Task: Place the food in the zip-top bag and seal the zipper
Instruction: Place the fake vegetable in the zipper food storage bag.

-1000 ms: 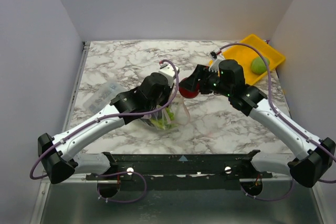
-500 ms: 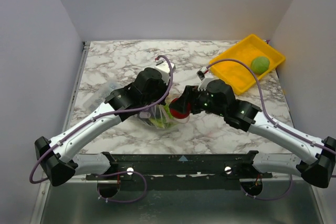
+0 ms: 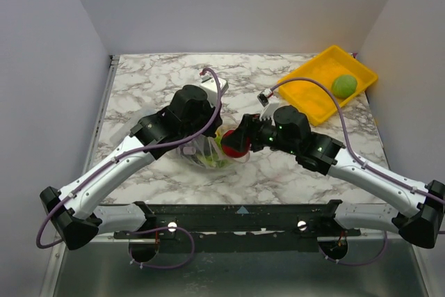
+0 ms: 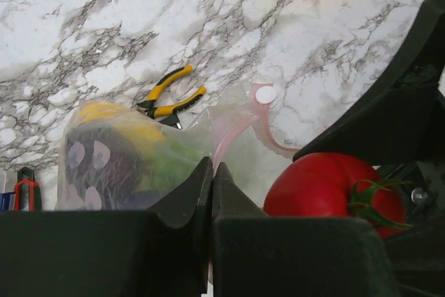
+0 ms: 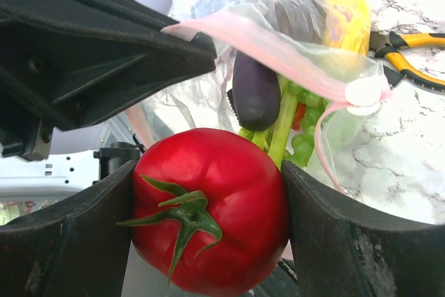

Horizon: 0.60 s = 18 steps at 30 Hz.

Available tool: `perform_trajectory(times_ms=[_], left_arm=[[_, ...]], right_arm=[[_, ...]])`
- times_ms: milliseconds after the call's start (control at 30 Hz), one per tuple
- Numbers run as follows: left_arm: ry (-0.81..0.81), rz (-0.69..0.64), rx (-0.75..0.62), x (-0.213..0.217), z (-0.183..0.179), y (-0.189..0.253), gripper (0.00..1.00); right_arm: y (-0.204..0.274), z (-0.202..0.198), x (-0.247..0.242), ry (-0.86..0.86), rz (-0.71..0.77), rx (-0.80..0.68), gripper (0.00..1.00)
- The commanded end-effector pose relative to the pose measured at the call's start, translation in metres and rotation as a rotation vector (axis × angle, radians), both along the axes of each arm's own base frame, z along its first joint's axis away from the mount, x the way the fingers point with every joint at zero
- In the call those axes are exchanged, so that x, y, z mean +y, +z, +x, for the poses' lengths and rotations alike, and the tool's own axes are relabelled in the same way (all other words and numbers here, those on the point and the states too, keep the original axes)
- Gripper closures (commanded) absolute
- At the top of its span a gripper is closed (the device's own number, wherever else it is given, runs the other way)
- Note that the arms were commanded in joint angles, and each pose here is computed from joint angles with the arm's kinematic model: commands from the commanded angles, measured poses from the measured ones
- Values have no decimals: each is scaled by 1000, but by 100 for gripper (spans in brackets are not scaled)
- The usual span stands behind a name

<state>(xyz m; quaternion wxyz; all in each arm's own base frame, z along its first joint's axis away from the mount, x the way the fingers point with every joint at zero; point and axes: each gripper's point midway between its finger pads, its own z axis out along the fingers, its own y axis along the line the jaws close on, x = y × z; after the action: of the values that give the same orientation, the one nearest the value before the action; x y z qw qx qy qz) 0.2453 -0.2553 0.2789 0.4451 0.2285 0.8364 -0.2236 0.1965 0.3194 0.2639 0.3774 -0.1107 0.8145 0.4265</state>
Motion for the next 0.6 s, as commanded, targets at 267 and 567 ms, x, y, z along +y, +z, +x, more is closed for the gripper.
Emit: perform_trajectory(times_ms=[267,567], left_arm=[[-30,-105,-18,7,-21,38,100],[-14,-110,-30,16,-22,35,100]], right_arm=[[0,16,42,-24,-1,-68,26],[19,9,19,-53,-20,-86,19]])
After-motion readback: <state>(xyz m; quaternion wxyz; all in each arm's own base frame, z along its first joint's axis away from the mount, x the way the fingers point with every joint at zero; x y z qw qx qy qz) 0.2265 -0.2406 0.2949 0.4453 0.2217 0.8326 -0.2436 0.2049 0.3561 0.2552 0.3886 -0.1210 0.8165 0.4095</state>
